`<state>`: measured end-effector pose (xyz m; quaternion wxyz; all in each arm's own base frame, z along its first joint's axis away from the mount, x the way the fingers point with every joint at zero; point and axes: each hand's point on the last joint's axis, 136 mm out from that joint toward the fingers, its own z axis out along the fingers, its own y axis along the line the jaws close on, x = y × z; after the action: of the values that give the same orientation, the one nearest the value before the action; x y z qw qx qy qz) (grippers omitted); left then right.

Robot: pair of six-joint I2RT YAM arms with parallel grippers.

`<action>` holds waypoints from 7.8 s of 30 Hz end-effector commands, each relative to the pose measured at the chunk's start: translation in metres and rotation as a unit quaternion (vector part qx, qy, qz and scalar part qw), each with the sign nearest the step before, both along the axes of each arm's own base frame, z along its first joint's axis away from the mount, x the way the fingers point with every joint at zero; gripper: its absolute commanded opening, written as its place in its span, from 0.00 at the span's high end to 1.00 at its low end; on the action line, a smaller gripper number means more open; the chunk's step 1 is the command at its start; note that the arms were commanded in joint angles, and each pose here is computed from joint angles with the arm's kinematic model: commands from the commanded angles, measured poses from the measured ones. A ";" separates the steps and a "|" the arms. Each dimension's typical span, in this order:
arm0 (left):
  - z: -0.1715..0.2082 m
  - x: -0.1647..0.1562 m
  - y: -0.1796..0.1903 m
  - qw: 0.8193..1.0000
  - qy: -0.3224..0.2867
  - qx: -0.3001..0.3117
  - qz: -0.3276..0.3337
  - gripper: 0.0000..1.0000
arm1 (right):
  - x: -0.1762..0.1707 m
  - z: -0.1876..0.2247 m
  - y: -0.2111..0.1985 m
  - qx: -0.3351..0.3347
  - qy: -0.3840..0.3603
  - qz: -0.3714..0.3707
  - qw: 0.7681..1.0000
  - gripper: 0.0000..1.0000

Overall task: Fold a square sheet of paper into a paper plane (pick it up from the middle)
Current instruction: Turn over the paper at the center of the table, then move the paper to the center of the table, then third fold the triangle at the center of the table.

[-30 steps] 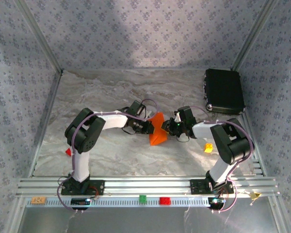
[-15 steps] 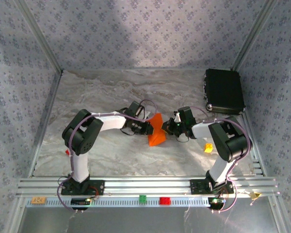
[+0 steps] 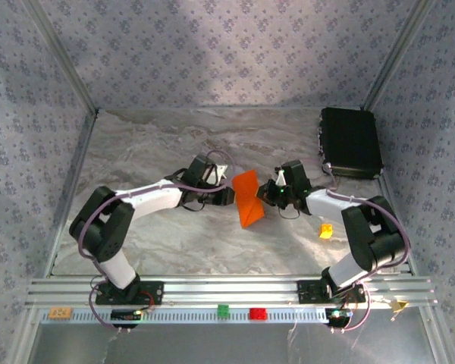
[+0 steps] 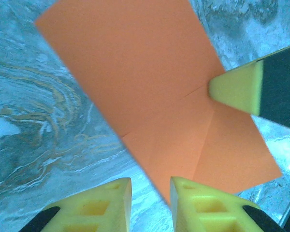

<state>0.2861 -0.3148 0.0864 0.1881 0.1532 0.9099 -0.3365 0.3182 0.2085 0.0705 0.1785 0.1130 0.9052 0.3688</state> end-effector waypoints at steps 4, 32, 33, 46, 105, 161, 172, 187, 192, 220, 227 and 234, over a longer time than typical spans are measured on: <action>0.020 0.018 0.030 0.996 -0.062 0.007 0.067 0.72 | -0.004 0.025 -0.024 -0.101 -0.028 -0.001 0.994 0.98; 0.049 0.035 0.112 0.965 -0.112 -0.002 0.236 0.65 | -0.015 0.087 -0.083 -0.393 -0.115 -0.025 0.912 0.98; 0.049 0.035 0.115 0.963 -0.116 0.001 0.241 0.65 | -0.015 0.088 -0.084 -0.402 -0.116 -0.026 0.908 0.98; 0.050 0.030 0.146 0.945 -0.132 0.019 0.299 0.60 | -0.015 0.087 -0.077 -0.491 -0.120 0.003 0.863 0.98; 0.035 0.036 0.119 0.966 -0.055 -0.033 0.252 0.51 | -0.015 -0.028 0.000 -0.027 0.032 0.009 0.999 0.91; 0.029 0.045 0.098 0.970 -0.028 -0.045 0.235 0.51 | -0.021 -0.032 0.006 0.040 0.052 -0.008 0.998 0.91; 0.024 0.042 0.088 0.973 -0.018 -0.052 0.224 0.51 | -0.018 -0.019 0.006 0.044 0.036 -0.001 0.998 0.91; 0.019 0.036 0.047 0.983 0.025 -0.076 0.163 0.52 | -0.020 -0.018 -0.006 0.066 0.025 -0.015 0.997 0.94; 0.009 0.028 0.037 0.985 0.049 -0.074 0.148 0.51 | -0.020 -0.016 -0.002 0.079 0.022 -0.008 0.997 0.98; -0.051 0.003 -0.008 0.974 0.205 -0.049 0.079 0.62 | -0.043 -0.090 -0.010 0.050 0.135 -0.027 0.989 1.00; -0.056 -0.001 -0.011 0.972 0.219 -0.050 0.072 0.66 | -0.043 -0.091 -0.011 0.047 0.137 -0.030 0.989 1.00; -0.058 -0.004 -0.016 0.970 0.229 -0.053 0.065 0.70 | -0.042 -0.089 -0.011 0.048 0.134 -0.029 0.989 1.00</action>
<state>0.2861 -0.3237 0.0296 0.0226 -0.0034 0.9195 -0.3925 0.2958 0.2143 0.0202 0.1030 0.1502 0.8738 0.4508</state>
